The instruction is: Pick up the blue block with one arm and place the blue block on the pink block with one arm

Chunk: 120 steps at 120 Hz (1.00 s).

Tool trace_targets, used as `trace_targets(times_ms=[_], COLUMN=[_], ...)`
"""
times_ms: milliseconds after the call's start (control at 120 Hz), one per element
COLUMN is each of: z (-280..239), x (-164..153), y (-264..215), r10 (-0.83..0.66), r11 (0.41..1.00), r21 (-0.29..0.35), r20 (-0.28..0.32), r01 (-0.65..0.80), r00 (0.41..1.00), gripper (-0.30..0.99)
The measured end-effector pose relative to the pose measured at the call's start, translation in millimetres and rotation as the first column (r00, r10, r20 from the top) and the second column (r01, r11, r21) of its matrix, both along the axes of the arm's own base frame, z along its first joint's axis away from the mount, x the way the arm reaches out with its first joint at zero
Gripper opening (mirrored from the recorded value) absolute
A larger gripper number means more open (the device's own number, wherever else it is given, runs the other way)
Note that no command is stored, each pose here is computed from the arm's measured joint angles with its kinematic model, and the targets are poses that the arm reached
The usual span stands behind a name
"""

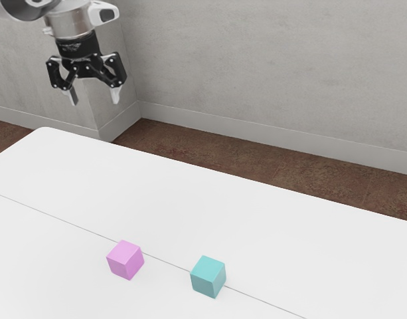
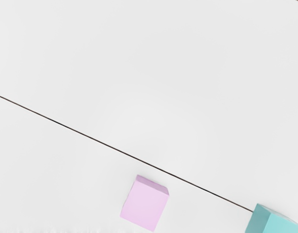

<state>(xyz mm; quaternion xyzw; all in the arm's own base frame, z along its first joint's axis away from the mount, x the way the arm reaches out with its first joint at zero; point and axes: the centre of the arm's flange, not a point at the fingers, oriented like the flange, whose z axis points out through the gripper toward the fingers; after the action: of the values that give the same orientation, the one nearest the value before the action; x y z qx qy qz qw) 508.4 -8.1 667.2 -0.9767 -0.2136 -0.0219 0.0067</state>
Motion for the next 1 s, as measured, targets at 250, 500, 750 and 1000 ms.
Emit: trace_targets(times_ms=[250, 500, 750, 1000], z=[-51.5, -179.5, -270.2, -291.9], x=[9.7, -1.7, -72.8, -26.5], y=[-30.8, -177.4, -278.3, -153.5], r10=[0.071, -0.083, -0.207, 0.041], r11=[0.997, 0.997, 0.976, 0.991], r21=[0.001, -0.022, -0.093, -0.122], r20=[-0.095, -0.197, -0.140, -0.062], r01=[-0.072, 0.080, 0.195, -0.048], r00=[0.993, 0.977, 0.968, 0.997], gripper=[0.69, 0.69, 0.69, 0.69])
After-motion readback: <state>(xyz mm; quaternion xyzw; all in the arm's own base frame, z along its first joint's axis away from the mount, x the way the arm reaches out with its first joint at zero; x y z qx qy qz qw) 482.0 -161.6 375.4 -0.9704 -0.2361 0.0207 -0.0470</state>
